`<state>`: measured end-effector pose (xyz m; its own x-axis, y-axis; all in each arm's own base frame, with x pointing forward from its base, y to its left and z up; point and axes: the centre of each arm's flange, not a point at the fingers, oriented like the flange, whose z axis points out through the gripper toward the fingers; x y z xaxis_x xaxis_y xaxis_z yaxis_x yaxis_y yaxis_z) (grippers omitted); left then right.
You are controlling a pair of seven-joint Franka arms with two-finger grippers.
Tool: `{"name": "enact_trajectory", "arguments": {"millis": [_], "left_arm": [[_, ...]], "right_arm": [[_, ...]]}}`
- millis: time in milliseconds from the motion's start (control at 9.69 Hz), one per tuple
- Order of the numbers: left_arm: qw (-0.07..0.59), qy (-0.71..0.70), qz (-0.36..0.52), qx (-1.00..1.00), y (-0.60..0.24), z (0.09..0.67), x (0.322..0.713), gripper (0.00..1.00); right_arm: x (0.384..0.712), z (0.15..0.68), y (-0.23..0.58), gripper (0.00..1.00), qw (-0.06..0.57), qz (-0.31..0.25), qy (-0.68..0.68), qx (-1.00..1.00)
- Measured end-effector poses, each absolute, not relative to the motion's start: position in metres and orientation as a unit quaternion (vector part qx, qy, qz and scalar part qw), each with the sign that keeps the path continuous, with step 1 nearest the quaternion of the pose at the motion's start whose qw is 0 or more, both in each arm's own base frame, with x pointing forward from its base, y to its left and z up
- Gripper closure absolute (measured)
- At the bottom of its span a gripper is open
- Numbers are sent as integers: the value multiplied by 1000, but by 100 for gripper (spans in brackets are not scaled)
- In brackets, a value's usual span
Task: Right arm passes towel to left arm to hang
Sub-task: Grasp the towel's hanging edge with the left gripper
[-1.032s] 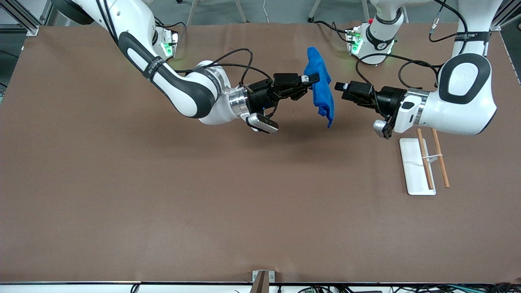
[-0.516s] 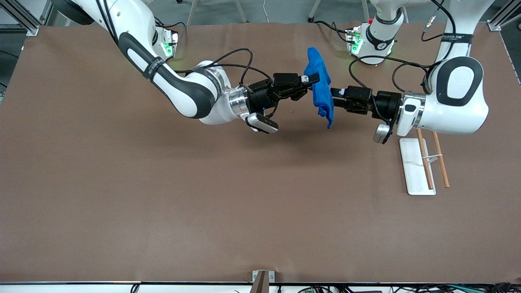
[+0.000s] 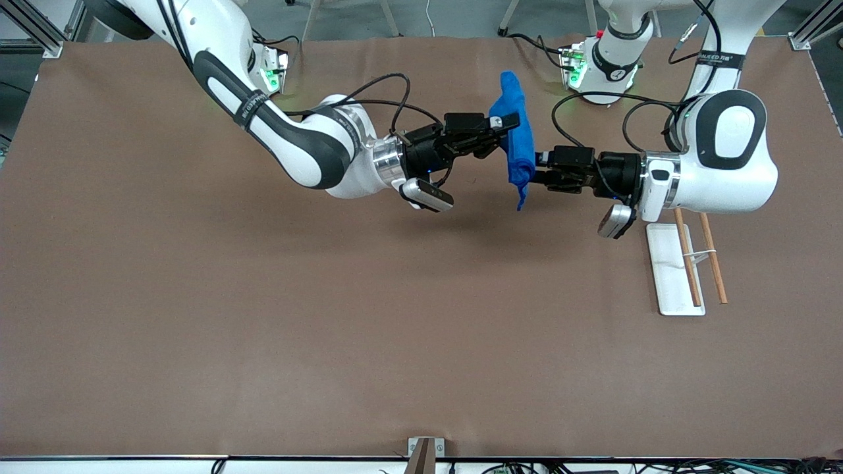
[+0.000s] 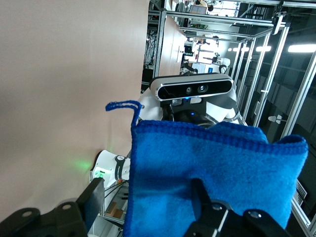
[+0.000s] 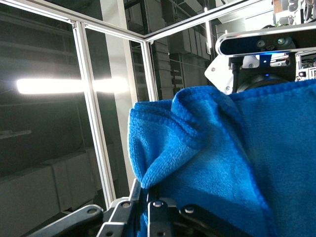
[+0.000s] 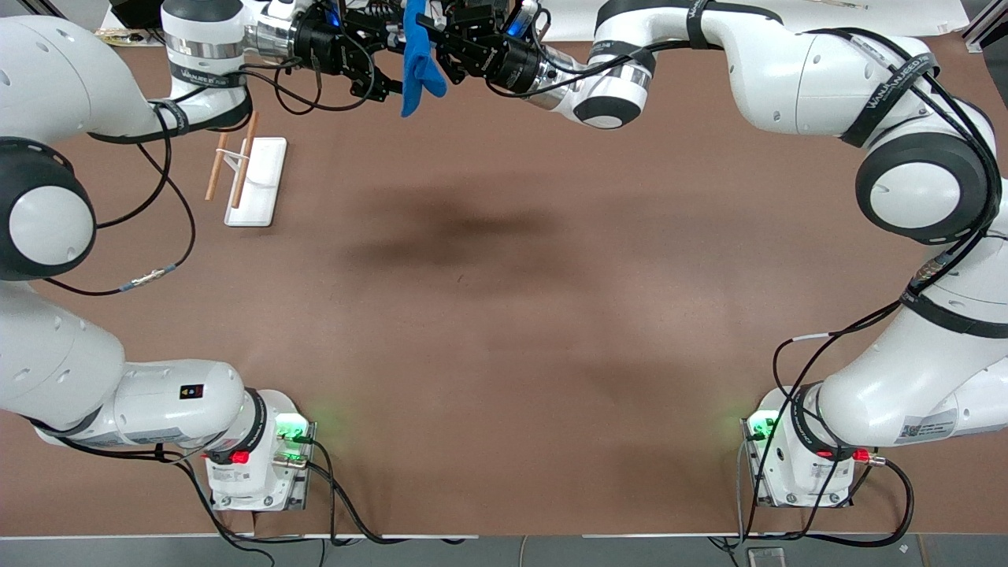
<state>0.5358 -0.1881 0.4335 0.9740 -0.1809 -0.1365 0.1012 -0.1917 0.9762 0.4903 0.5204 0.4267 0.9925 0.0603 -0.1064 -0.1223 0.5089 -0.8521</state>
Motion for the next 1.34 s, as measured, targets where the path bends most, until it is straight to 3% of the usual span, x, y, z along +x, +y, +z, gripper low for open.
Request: {"name": "enact_trajectory", "arguments": {"millis": [103, 413, 619, 1342], "left_arm": [[636, -29, -108, 764, -187, 432, 534, 26], [637, -37, -97, 764, -185, 434, 532, 74], [637, -37, -93, 764, -182, 435, 533, 98], [631, -28, -89, 770, -163, 431, 536, 98]], "right_arm": [[490, 427, 520, 93, 868, 53, 32, -493], [490, 427, 521, 93, 869, 53, 33, -492], [489, 429, 522, 93, 871, 54, 39, -487], [489, 429, 522, 91, 870, 53, 41, -488]]}}
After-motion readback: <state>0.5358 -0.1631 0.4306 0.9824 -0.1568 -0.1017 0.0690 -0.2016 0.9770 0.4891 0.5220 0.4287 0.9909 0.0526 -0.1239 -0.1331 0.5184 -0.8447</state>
